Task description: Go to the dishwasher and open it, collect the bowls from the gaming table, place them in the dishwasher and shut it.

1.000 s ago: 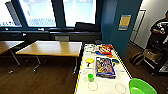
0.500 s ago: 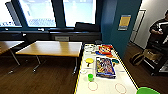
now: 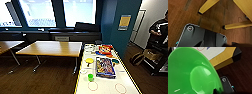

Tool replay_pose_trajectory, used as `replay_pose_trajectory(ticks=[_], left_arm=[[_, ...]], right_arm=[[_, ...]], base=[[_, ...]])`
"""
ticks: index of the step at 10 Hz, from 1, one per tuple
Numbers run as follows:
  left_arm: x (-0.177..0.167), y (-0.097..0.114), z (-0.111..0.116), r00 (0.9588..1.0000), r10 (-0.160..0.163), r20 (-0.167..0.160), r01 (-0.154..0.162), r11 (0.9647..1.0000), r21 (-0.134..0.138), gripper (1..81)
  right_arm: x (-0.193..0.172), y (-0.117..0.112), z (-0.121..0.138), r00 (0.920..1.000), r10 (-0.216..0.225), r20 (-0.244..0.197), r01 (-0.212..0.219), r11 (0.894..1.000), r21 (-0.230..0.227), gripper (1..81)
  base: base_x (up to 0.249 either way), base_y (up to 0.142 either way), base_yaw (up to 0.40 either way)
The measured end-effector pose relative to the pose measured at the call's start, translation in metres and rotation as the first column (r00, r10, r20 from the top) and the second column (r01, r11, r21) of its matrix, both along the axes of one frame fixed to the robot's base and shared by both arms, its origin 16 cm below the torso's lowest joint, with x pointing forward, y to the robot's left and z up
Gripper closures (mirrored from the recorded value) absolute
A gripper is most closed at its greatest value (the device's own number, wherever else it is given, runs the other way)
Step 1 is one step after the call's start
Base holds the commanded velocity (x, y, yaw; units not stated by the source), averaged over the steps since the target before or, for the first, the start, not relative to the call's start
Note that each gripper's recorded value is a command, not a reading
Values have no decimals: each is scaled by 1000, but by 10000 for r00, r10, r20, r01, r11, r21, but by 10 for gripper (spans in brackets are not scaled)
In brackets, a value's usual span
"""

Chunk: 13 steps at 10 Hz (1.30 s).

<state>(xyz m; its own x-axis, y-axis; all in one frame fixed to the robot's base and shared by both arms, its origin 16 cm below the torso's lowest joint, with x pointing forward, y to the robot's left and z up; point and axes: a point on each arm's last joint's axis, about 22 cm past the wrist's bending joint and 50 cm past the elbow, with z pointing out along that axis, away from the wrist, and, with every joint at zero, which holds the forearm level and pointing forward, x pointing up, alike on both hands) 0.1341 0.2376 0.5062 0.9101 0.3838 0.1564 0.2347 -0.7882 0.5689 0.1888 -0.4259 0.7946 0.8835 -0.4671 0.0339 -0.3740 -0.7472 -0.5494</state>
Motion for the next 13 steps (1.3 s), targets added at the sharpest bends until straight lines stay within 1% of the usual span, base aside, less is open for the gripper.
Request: replay_pose_trajectory(ticks=[1,3,5,6,7,8,9,10,11,12,13], left_arm=[[0,0,0,10000,-1,-14,1,10000,-1,10],[0,1,-1,10000,4,-10,-4,10000,30,10],[0,-4,-1,10000,-28,-1,28,10000,-30,10],[-1,0,1,10000,-67,22,67,10000,-12,10],[-1,4,5,9999,-113,53,113,9999,-28,10],[-1,6,13,9997,-207,113,209,9997,-151,10],[1,5,24,9993,-316,196,323,9989,-352,10],[8,7,36,9984,-433,361,451,9978,-496,10],[19,14,48,9972,-494,560,524,9972,-542,10],[29,22,59,9959,-520,735,562,9969,-558,10],[36,23,69,9948,-580,840,637,9957,-670,10]], right_arm=[[-12,10,-14,9999,105,26,-105,9999,107,811],[-30,13,-45,9997,196,160,-196,9998,-29,811],[-28,30,-81,9990,280,359,-284,9996,97,811],[-33,42,-105,9987,346,381,-352,9993,151,811],[-47,46,-126,9990,404,174,-405,9991,84,811],[-60,47,-144,9987,513,-4,-513,9987,-55,811],[-62,48,-160,9983,580,0,-580,9981,-203,811],[-62,57,-174,9981,621,33,-620,9979,-187,811],[-71,73,-186,9971,764,-21,-765,9971,-54,811],[-85,81,-196,9958,893,-187,-893,9960,-9,811],[-92,81,-202,9946,998,-283,-1000,9950,-74,811]], base=[[0,0,0],[0,0,0],[0,0,0],[0,0,0],[0,0,0],[0,0,0],[0,0,0],[0,0,0],[0,0,0],[0,0,0],[0,0,0]])
